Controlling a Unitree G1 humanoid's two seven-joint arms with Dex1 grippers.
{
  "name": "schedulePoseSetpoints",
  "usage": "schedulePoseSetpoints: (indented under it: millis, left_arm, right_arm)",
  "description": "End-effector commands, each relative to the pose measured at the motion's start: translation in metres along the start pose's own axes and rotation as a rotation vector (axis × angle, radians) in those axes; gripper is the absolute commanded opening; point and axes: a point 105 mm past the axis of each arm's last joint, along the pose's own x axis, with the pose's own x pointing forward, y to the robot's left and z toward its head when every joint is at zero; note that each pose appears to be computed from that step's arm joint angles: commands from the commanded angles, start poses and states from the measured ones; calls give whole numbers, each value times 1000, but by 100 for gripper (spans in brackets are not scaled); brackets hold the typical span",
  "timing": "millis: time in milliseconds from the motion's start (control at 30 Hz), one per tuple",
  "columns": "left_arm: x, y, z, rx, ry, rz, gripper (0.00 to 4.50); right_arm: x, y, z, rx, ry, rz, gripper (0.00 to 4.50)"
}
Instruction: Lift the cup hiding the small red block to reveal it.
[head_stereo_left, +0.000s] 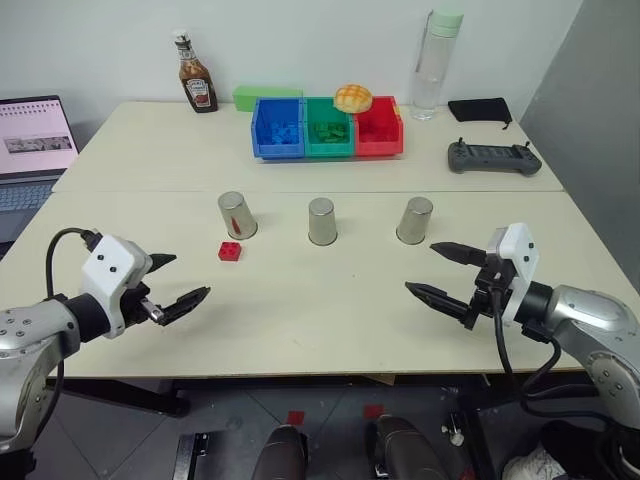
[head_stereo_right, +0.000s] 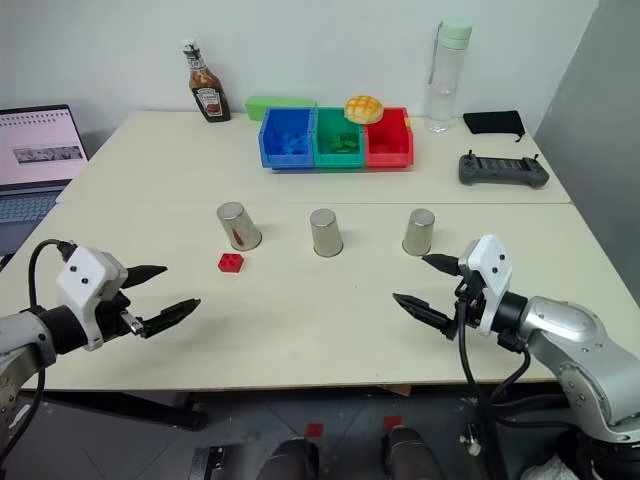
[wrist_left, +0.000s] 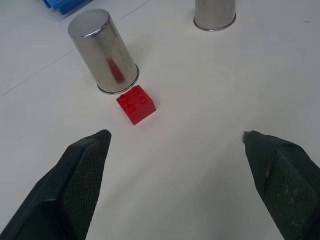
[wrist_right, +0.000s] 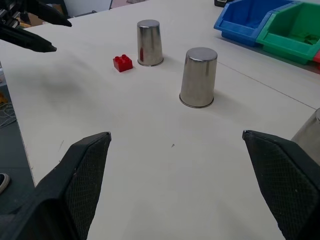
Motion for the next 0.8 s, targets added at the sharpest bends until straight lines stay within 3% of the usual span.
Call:
schedulePoseSetpoints:
  millis: [33,800]
  left_arm:
    - [-2,2,12,30,-54,10,448]
    - [-16,3,1,37,20,59,448]
  right_arm:
    - [-3,0,6,-37,-13,9,450]
    - [3,4,-13,-76,20,80,450]
